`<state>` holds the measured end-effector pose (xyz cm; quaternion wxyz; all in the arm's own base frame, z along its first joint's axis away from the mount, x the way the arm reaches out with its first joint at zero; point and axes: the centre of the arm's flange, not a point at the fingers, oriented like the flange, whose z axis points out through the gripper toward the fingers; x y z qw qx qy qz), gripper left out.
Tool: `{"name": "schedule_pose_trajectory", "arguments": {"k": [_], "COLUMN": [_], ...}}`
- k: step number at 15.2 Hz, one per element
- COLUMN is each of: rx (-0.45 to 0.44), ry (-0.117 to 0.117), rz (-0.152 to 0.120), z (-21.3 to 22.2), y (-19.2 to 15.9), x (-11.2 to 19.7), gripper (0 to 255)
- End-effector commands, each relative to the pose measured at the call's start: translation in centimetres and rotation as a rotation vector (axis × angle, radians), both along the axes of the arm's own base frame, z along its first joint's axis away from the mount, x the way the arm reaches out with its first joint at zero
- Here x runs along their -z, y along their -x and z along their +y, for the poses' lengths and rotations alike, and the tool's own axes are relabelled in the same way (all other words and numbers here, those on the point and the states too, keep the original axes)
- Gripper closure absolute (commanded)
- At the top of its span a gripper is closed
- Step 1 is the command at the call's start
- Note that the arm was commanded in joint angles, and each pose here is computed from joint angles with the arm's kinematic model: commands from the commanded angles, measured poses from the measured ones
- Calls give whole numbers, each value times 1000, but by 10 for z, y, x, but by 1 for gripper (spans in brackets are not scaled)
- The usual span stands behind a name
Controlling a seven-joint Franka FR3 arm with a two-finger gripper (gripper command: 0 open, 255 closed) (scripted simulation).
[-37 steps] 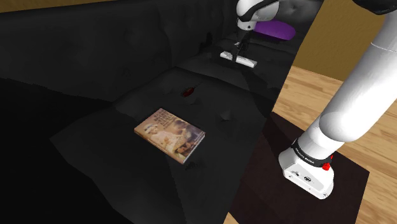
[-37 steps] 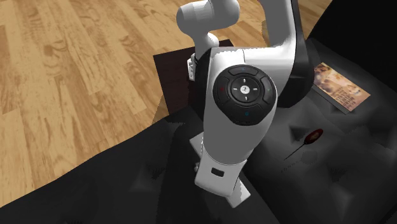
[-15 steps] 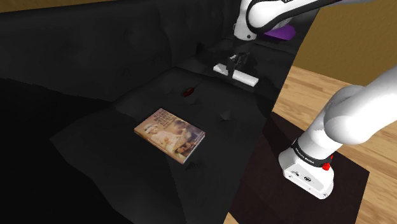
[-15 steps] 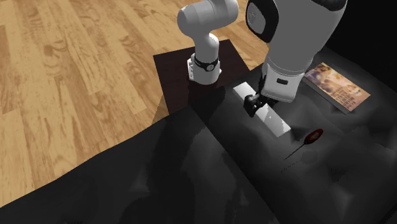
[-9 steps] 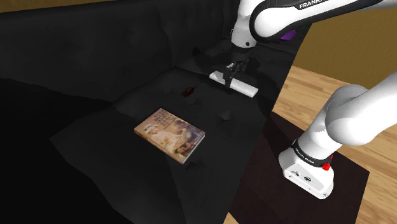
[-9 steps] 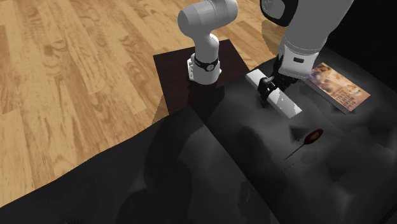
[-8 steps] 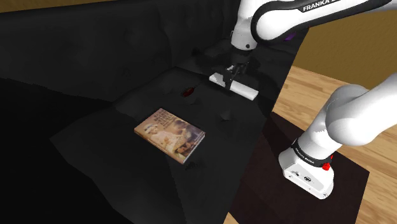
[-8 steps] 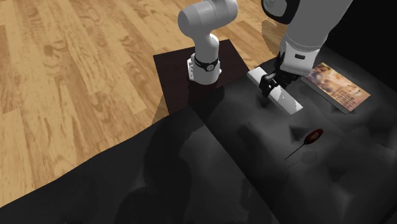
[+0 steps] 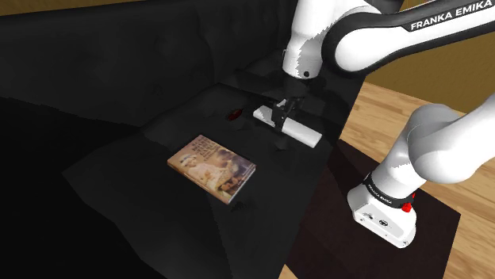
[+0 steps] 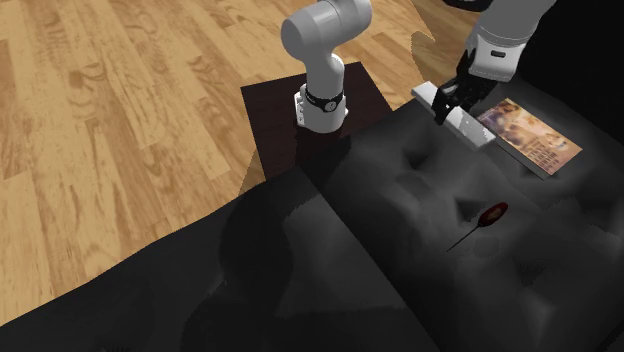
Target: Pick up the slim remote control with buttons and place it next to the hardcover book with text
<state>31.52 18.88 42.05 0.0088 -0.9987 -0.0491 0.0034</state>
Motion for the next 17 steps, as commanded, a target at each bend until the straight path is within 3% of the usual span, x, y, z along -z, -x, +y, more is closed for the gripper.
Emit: {"name": "schedule_pose_trajectory", "arguments": {"k": [1, 17], "rx": [2, 2], "ry": [0, 0], "rz": [0, 0], "z": [21, 192], "y": [14, 125], "x": [-2, 3], "gripper": [255, 255]}}
